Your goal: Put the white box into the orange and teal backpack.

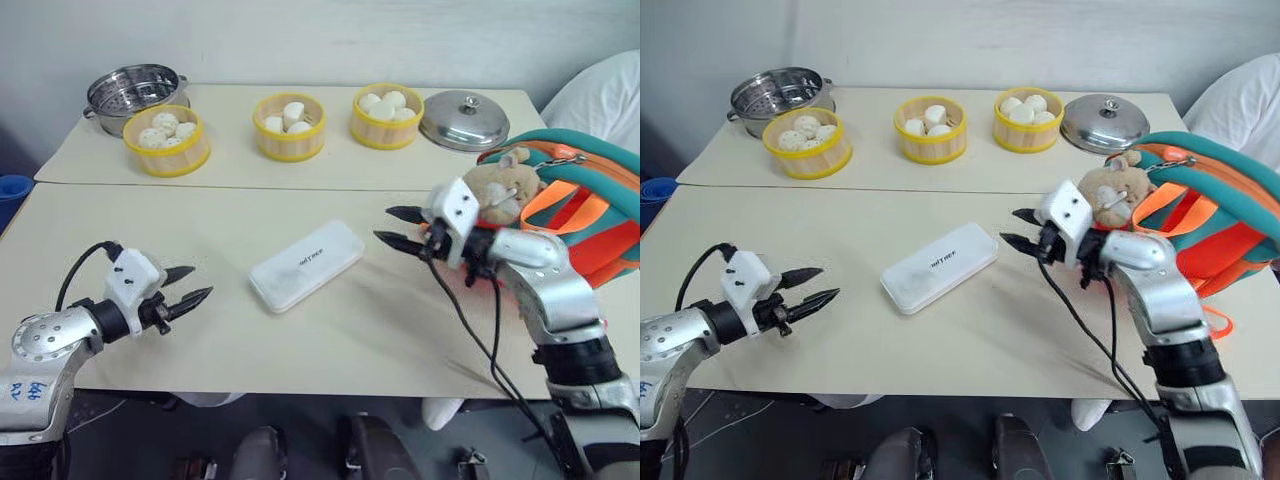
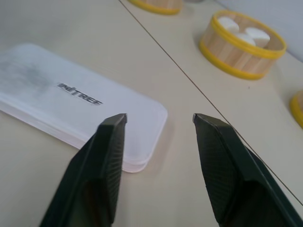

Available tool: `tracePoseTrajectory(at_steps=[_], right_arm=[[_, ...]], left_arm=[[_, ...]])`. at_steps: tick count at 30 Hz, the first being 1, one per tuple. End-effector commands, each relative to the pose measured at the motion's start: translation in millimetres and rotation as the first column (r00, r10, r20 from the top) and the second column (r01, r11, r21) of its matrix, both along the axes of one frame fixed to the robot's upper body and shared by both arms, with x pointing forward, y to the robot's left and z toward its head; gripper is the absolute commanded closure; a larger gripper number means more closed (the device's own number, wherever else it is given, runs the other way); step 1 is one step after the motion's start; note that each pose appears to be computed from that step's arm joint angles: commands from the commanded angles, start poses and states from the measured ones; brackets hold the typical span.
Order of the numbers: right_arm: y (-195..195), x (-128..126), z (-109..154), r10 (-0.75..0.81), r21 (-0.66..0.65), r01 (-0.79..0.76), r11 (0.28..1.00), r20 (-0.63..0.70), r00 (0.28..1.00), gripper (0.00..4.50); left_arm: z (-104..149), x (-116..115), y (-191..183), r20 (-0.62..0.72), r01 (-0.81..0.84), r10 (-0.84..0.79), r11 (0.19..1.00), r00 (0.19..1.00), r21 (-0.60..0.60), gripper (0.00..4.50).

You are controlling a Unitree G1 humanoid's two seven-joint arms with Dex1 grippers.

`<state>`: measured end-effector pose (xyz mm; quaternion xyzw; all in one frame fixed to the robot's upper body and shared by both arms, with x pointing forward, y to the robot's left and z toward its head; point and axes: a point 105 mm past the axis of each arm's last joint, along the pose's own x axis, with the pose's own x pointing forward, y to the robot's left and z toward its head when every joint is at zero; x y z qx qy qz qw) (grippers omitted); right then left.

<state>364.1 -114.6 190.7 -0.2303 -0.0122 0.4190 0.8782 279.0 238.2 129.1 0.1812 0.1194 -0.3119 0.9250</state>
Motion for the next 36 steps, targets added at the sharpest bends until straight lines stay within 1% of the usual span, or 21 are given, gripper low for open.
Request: tracePoseTrajectory(at_steps=[1, 3, 4, 5, 7, 10, 12, 16, 18, 20, 22, 25, 27, 28, 29, 32, 34, 36], right_arm=[[3.5, 34.0, 0.3, -0.116, -0.055, 0.120, 0.991, 0.071, 0.991, 3.69], [8.9, 50.2, -4.5, -0.164, -0.061, 0.168, 0.984, 0.068, 0.984, 4.34], [12.7, 57.3, -5.7, -0.180, -0.064, 0.185, 0.981, 0.071, 0.981, 4.50], [16.8, 62.3, -8.8, -0.186, -0.074, 0.191, 0.979, 0.064, 0.980, 4.50], [23.6, 70.0, -14.0, -0.190, -0.090, 0.196, 0.977, 0.064, 0.980, 4.50], [31.6, 75.1, -26.2, -0.172, -0.129, 0.175, 0.976, 0.037, 0.984, 4.50], [35.6, 75.4, -34.7, -0.151, -0.138, 0.149, 0.979, -0.011, 0.988, 4.50], [40.0, 71.5, -43.5, -0.110, -0.135, 0.101, 0.986, -0.063, 0.992, 4.50], [42.6, 63.4, -48.3, -0.057, -0.128, 0.044, 0.991, -0.100, 0.993, 4.50], [44.4, 54.9, -46.0, -0.006, -0.117, -0.005, 0.993, -0.094, 0.996, 4.50], [42.0, 41.5, -44.2, 0.046, -0.136, -0.057, 0.989, -0.084, 0.995, 4.50], [38.0, 19.7, -46.1, 0.088, -0.123, -0.105, 0.987, -0.138, 0.987, 4.50], [30.1, -9.4, -55.9, 0.141, -0.144, -0.175, 0.974, -0.215, 0.966, 4.50], [26.9, -26.3, -60.3, 0.169, -0.140, -0.211, 0.967, -0.262, 0.950, 4.50], [25.4, -37.9, -62.7, 0.185, -0.135, -0.233, 0.963, -0.294, 0.938, 4.50], [18.4, -58.7, -69.6, 0.162, -0.146, -0.225, 0.963, -0.350, 0.923, 4.50], [8.9, -73.3, -78.3, 0.112, -0.140, -0.178, 0.974, -0.385, 0.916, 4.50], [-1.2, -77.3, -82.7, 0.046, -0.149, -0.111, 0.983, -0.386, 0.922, 4.50]], left_arm=[[-1.0, 1.5, -18.1, -0.024, 0.024, -0.023, 1.000, 0.999, 0.004, 3.34], [-5.5, 1.3, -29.0, -0.049, 0.040, -0.040, 0.999, 0.998, -0.011, 3.95], [-9.6, 0.3, -34.3, -0.078, 0.044, -0.046, 0.999, 0.996, -0.026, 4.28], [-12.1, -0.1, -39.5, -0.089, 0.055, -0.058, 0.998, 0.994, -0.033, 4.45], [-15.4, -0.2, -47.7, -0.097, 0.075, -0.079, 0.996, 0.992, -0.037, 4.45], [-19.1, 3.2, -56.1, -0.109, 0.082, -0.088, 0.995, 0.990, -0.058, 4.45], [-16.8, 7.5, -62.3, -0.093, 0.094, -0.100, 0.993, 0.991, -0.067, 4.45], [-12.6, 14.6, -73.4, -0.075, 0.113, -0.119, 0.990, 0.990, -0.089, 4.45], [-12.2, 15.7, -76.7, -0.070, 0.126, -0.132, 0.988, 0.989, -0.088, 4.45], [-13.0, 15.4, -78.6, -0.073, 0.140, -0.147, 0.986, 0.987, -0.084, 4.45], [-14.6, 16.0, -78.6, -0.076, 0.150, -0.156, 0.986, 0.985, -0.077, 4.45], [-14.4, 17.7, -78.8, -0.065, 0.163, -0.168, 0.984, 0.984, -0.075, 4.45], [-14.2, 18.4, -83.1, -0.058, 0.184, -0.190, 0.979, 0.980, -0.085, 4.45], [-15.9, 17.2, -86.2, -0.068, 0.201, -0.207, 0.976, 0.976, -0.088, 4.45], [-17.3, 16.2, -88.2, -0.075, 0.212, -0.219, 0.973, 0.973, -0.090, 4.45], [-20.3, 8.4, -96.0, -0.108, 0.260, -0.271, 0.960, 0.957, -0.107, 4.45], [-22.3, 4.5, -100.9, -0.119, 0.270, -0.284, 0.955, 0.952, -0.121, 4.45], [-24.9, 2.9, -100.8, -0.133, 0.264, -0.280, 0.956, 0.951, -0.127, 4.45]])
